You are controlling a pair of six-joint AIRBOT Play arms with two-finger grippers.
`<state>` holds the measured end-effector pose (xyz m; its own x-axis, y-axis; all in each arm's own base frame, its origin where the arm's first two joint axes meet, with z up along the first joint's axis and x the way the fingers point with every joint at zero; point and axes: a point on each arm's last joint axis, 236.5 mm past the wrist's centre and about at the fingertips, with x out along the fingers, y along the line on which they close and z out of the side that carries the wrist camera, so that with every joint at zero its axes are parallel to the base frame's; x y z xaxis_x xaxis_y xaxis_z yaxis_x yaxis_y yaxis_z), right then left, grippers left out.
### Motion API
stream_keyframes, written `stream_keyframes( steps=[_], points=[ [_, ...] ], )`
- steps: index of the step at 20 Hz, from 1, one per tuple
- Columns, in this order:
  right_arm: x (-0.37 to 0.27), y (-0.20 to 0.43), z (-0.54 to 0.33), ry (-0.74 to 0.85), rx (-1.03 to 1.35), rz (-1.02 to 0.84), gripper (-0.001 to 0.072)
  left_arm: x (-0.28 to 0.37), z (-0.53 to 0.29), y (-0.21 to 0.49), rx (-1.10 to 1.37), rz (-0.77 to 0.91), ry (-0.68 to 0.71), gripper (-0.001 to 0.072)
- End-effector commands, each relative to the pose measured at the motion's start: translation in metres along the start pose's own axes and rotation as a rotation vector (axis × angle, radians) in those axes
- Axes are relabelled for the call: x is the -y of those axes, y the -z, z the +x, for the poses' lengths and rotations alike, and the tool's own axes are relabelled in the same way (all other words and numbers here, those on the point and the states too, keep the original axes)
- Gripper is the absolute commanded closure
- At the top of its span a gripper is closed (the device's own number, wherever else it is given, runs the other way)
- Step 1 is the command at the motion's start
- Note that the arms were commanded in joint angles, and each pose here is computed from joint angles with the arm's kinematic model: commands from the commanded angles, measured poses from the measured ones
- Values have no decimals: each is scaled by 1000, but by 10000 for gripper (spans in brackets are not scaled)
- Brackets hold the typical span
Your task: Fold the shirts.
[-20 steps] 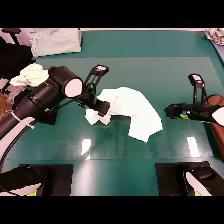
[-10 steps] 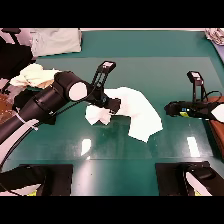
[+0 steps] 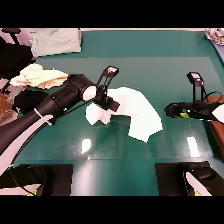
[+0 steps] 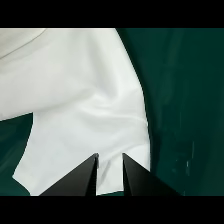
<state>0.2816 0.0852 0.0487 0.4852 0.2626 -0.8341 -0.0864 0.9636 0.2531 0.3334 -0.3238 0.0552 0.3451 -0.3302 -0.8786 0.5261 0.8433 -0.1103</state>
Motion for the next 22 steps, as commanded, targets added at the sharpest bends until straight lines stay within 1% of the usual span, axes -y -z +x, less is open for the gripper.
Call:
stream_keyframes(
  steps=[1, 2, 4, 6, 8, 11, 13, 14, 15, 16, 20, 22],
  points=[
    [12, 9, 0, 49, -37, -26, 509, -43, -34, -23, 22, 120, -199, 680],
    [16, 14, 3, 61, -49, -29, 509, -64, -57, -39, 60, 142, -299, 681],
    [21, 31, 15, 65, -89, -18, 508, -84, -98, -84, 208, 170, -409, 680],
    [20, 53, 28, 46, -140, 11, 509, -88, -119, -123, 360, 184, -403, 680],
    [13, 72, 37, 5, -181, 53, 508, -111, -117, -144, 431, 156, -416, 680],
    [4, 85, 44, -42, -209, 100, 509, -176, -76, -143, 375, 58, -451, 679],
    [2, 87, 45, -50, -214, 109, 509, -205, -40, -135, 331, -33, -410, 676],
    [-2, 86, 45, -66, -212, 121, 509, -217, -26, -131, 314, -72, -394, 450],
    [-7, 85, 45, -86, -211, 135, 508, -228, -20, -128, 303, -93, -396, 194],
    [-11, 84, 45, -102, -208, 147, 508, -239, -20, -125, 297, -104, -412, 142],
    [-19, 75, 45, -138, -172, 176, 508, -282, -64, -117, 255, -157, -530, 142],
    [-22, 68, 46, -147, -140, 177, 508, -278, -76, -91, 145, -227, -513, 143]
  ],
)
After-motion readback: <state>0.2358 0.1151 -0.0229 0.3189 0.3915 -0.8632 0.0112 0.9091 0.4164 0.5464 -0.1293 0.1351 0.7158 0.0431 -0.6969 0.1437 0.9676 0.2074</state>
